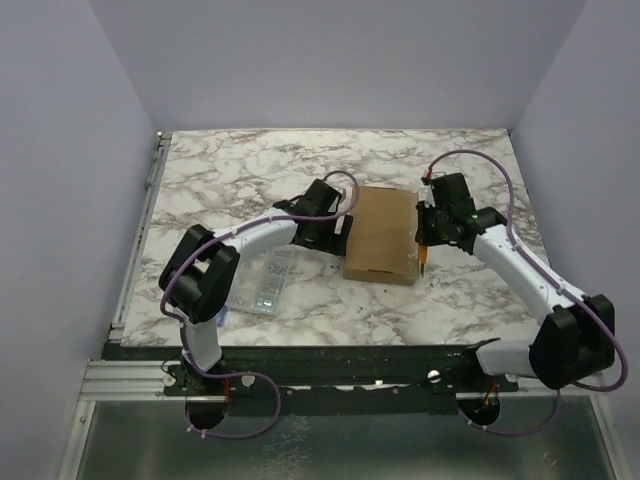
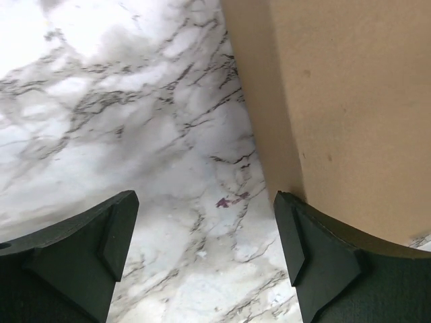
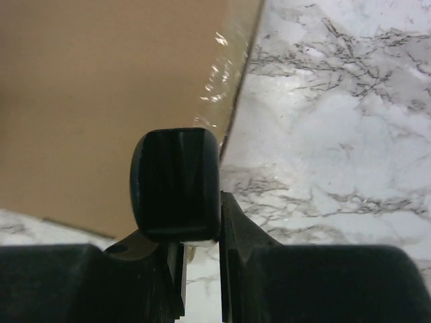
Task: Unpack the express box
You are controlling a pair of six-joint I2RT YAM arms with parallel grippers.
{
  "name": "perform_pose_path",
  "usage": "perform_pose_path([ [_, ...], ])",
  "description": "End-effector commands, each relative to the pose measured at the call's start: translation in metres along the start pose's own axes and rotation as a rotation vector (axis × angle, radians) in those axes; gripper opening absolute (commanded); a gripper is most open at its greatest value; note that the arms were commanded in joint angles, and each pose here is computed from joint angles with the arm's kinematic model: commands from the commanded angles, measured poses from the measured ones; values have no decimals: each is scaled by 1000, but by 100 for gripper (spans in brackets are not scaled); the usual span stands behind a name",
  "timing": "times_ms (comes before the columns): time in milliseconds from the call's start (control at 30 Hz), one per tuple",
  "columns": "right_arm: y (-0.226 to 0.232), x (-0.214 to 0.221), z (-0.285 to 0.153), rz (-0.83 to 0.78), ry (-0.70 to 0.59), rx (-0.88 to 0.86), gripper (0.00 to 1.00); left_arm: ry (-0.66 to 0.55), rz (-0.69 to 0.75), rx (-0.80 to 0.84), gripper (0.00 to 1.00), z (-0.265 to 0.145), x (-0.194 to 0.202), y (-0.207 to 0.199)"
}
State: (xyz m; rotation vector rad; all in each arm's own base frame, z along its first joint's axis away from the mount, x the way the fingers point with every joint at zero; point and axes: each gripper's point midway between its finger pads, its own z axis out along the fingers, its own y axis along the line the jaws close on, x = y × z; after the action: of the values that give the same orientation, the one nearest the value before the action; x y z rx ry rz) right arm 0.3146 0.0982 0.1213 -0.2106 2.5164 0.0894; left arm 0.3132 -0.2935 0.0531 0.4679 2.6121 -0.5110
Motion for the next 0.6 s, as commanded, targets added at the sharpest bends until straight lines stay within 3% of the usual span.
perform_pose_path([
  [0, 12, -18, -29, 112, -153, -37, 0, -118, 86, -72, 90, -47, -38, 8],
  [200, -26, -30, -63, 244, -340, 137, 0, -225, 176, 55, 89, -90, -47, -25],
  [367, -23, -58, -79, 359, -531, 87, 0, -474, 552, 267, 89, -115, -38, -97],
  [467, -31, -63, -70, 427, -543, 137, 0, -591, 739, 306, 87, -121, -31, -123],
  [567, -33, -67, -61, 446, -528, 163, 0, -631, 904, 283, 84, -115, -20, -143],
])
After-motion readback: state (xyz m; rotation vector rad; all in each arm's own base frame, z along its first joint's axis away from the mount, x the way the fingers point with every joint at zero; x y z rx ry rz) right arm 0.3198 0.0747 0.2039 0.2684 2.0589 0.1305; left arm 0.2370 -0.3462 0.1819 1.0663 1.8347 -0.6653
